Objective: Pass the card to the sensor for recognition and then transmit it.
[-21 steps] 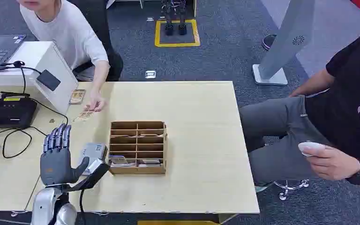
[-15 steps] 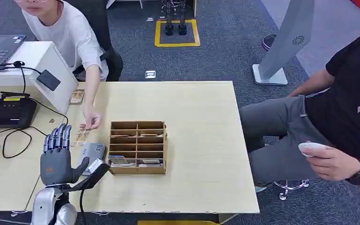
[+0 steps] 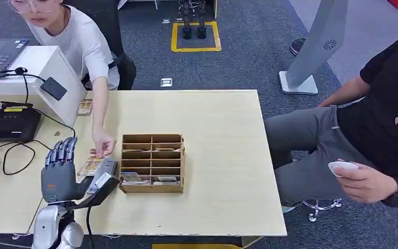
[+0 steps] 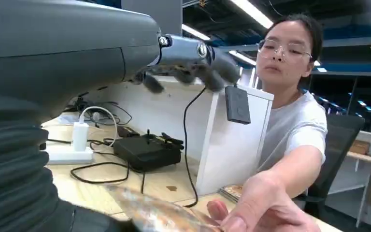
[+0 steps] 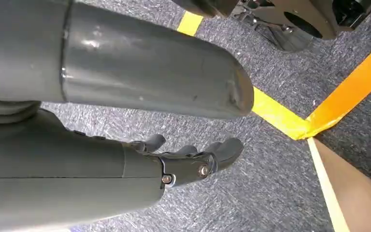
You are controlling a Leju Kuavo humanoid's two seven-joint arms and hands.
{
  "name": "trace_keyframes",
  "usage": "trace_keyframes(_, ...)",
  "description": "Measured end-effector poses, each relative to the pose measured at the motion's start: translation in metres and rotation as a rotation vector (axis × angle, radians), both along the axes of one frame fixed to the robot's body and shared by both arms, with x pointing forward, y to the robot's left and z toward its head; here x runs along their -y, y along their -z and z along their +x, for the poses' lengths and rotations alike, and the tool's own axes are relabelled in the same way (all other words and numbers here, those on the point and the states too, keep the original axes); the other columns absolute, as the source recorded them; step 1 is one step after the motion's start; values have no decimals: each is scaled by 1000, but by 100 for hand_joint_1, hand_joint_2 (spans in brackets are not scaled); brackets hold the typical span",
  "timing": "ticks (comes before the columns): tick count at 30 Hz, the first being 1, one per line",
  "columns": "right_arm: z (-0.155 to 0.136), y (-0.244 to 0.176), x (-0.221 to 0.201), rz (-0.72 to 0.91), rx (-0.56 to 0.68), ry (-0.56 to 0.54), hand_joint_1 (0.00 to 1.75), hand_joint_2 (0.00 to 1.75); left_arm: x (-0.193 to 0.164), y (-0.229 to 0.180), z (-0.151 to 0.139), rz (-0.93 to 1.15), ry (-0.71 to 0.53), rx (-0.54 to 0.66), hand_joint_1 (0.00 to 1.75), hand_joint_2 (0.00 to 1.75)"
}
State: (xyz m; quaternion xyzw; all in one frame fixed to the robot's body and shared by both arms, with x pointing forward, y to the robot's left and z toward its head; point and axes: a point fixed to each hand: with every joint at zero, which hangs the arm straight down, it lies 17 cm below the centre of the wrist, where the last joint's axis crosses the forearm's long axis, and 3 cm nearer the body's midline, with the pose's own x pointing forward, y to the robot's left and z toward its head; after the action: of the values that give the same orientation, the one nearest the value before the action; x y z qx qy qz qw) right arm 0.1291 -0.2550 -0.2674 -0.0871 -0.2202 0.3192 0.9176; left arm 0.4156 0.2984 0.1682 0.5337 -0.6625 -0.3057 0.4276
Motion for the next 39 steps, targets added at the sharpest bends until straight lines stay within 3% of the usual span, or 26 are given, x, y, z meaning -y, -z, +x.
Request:
trace_keyframes(14,2,0,1,-4,0,1,0,0,-13,-5,2,-44,-11,16,175,175)
trace_keyframes(20,2,0,2,-5,1,-1,0,0,-11,-5,1,-254,90,22,175,175)
trace_keyframes(26,1,0,1,2,-3,-11,0,0,5,14,7,-571,221,-112,175,175)
trace_keyframes(34,0,0,0,4,-8,-28,0,0,10,32,7,-875,265,-204,175,175)
trace_keyframes(39,0,0,1,1,-10,-24,0,0,-5,44,7,-948,215,-225,175,175)
